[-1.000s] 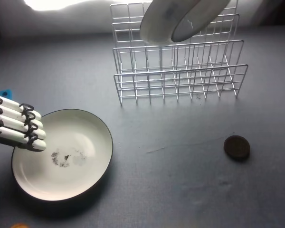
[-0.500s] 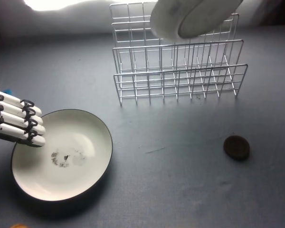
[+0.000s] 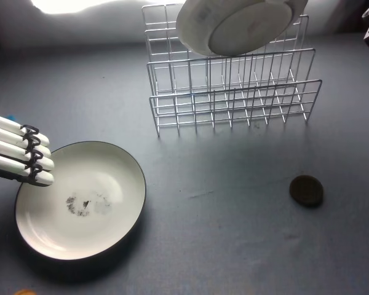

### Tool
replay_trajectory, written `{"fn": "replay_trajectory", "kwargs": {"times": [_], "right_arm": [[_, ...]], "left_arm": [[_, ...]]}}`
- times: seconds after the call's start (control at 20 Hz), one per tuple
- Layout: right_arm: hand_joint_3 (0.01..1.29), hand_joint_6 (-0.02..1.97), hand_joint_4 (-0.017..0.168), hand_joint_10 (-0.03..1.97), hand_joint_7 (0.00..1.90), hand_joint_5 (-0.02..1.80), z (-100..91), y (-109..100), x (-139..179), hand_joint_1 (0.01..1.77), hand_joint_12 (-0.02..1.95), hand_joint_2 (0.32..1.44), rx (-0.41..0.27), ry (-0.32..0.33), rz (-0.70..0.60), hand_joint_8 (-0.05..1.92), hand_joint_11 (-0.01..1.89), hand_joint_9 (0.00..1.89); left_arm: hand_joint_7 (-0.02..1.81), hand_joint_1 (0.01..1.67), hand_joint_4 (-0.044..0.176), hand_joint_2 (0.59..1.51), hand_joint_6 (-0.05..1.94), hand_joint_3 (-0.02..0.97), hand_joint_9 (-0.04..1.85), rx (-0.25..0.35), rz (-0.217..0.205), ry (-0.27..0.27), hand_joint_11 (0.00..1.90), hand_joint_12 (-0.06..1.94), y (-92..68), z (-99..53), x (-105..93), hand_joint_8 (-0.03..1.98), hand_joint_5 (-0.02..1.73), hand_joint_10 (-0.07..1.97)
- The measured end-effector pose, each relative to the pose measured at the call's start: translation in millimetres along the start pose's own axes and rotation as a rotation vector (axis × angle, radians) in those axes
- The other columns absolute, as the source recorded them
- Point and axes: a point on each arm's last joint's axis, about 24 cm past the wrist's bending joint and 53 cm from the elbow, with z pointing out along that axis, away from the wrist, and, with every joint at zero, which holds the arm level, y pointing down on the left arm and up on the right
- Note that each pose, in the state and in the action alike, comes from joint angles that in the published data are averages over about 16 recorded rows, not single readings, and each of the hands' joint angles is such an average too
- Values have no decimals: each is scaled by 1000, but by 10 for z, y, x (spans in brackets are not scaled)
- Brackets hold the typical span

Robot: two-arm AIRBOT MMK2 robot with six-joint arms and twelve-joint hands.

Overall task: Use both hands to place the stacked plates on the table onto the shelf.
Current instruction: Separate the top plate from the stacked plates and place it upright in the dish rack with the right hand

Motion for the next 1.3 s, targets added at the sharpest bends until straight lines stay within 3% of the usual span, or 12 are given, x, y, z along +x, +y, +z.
{"fn": "replay_trajectory", "kwargs": {"times": [0.7,1.3], "right_arm": [[13,928,-8,967,1039,914,180,-293,84,1368,1070,990,67,-2,107,868,929,1050],[13,991,-9,964,1050,892,279,-565,213,1368,1057,1010,114,24,100,827,970,1069]], "left_arm": [[18,16,5,1112,7,17,21,4,2,6,15,5,0,-13,28,-15,19,12],[11,16,5,1123,6,16,20,4,4,11,15,4,0,-10,48,-15,18,13]]}}
